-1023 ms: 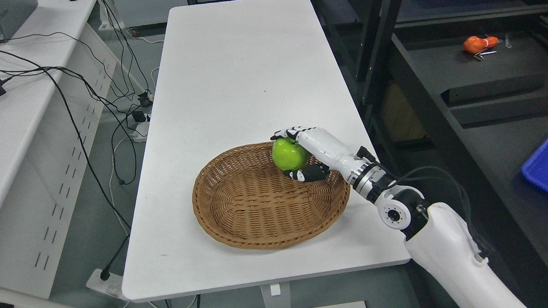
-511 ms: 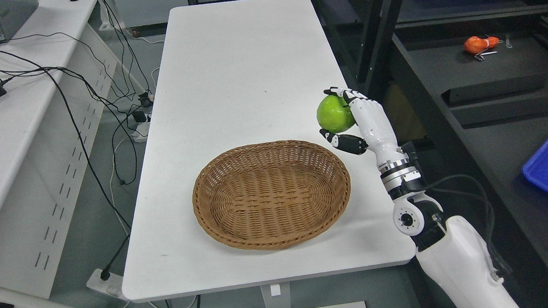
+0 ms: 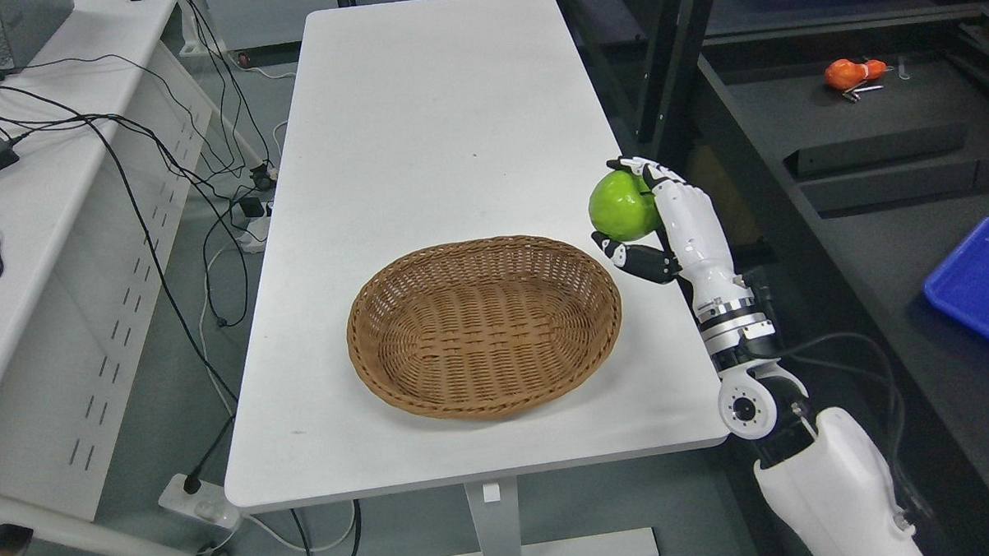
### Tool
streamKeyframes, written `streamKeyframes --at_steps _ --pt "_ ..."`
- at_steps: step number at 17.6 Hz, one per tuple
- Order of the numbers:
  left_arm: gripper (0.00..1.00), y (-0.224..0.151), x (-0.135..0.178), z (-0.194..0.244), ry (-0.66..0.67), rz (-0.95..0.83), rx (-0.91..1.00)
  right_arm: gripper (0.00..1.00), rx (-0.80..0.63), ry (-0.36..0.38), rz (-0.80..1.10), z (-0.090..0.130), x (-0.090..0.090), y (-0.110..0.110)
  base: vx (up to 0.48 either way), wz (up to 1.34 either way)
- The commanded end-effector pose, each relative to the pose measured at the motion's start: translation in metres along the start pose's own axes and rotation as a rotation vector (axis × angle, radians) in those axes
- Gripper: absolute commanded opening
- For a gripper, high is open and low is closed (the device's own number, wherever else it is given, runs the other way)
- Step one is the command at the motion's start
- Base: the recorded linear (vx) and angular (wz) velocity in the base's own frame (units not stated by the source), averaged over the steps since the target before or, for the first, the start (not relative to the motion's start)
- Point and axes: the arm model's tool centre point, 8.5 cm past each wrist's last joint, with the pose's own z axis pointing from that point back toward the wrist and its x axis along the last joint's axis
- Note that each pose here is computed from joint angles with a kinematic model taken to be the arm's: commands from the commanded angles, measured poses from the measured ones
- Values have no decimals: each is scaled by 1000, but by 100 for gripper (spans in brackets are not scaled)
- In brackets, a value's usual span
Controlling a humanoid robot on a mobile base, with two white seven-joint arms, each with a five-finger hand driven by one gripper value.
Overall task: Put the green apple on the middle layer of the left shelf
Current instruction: 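Carry the green apple with the right hand over the black shelf tray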
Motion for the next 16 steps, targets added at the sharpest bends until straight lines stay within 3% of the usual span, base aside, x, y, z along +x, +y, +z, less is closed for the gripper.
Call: streamKeyframes --at_steps 1,7,16 --pt "100 11 -1 2 2 -1 18 1 -25 10 -76 16 1 -4 -142 0" --pt "100 11 0 2 1 -1 18 1 -36 59 -59 31 -18 -13 -213 -52" --pt "100 11 0 2 1 -1 18 1 -27 81 -76 39 -19 -5 -276 113"
